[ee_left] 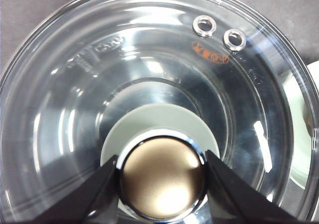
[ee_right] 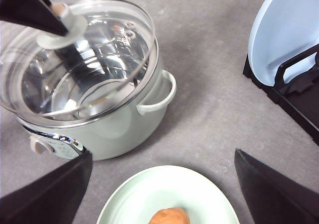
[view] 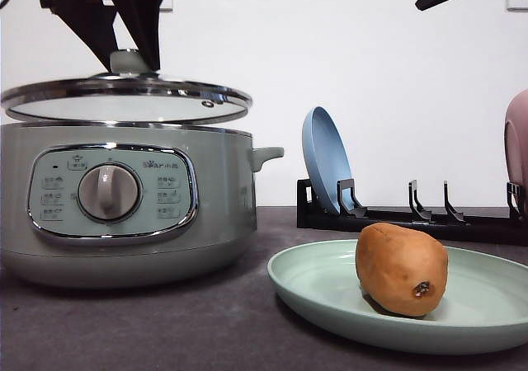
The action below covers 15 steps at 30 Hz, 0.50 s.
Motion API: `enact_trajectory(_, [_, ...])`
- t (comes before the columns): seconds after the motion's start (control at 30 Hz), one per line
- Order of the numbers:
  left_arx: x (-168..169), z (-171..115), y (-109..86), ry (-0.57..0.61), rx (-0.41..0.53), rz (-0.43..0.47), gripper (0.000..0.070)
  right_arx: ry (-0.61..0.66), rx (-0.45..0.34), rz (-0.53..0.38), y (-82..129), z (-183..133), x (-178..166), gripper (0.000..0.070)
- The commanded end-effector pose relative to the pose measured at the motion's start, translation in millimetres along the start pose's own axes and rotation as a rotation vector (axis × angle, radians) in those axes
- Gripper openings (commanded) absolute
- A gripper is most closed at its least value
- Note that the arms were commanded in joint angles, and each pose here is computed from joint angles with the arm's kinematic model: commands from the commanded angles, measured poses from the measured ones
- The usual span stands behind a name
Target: Transfer potato from steamer to green plate
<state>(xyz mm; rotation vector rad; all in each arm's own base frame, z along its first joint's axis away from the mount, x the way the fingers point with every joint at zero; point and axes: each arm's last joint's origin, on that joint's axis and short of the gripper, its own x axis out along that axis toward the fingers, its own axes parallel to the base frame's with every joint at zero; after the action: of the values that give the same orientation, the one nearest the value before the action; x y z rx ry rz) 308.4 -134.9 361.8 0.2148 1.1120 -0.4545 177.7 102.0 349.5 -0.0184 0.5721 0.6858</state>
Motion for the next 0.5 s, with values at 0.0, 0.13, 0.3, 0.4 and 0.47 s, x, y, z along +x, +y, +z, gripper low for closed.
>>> enact_trajectory(0.0, [-0.3, 7.0, -3.0, -0.031, 0.019, -0.008, 0.0, -0.016, -0.011, -0.001, 1.1, 4.8, -0.8, 0.0578])
enact_trajectory(0.13, [2.8, 7.8, -5.1, -0.024, 0.024, -0.01, 0.0, -0.013, -0.011, -0.001, 1.0, 4.6, -0.8, 0.0578])
enact_trajectory(0.3, [3.1, 7.5, -4.5, -0.019, 0.024, 0.013, 0.0, -0.01, -0.013, -0.001, 1.0, 4.3, -0.8, 0.0577])
enact_trajectory(0.4, [3.2, 7.5, -4.4, -0.018, 0.025, 0.015, 0.0, -0.008, -0.012, -0.001, 1.0, 4.1, -0.7, 0.0578])
enact_trajectory(0.47, [3.3, 7.5, -4.4, -0.018, 0.025, 0.015, 0.0, -0.008, -0.013, -0.001, 1.0, 4.1, -0.7, 0.0578])
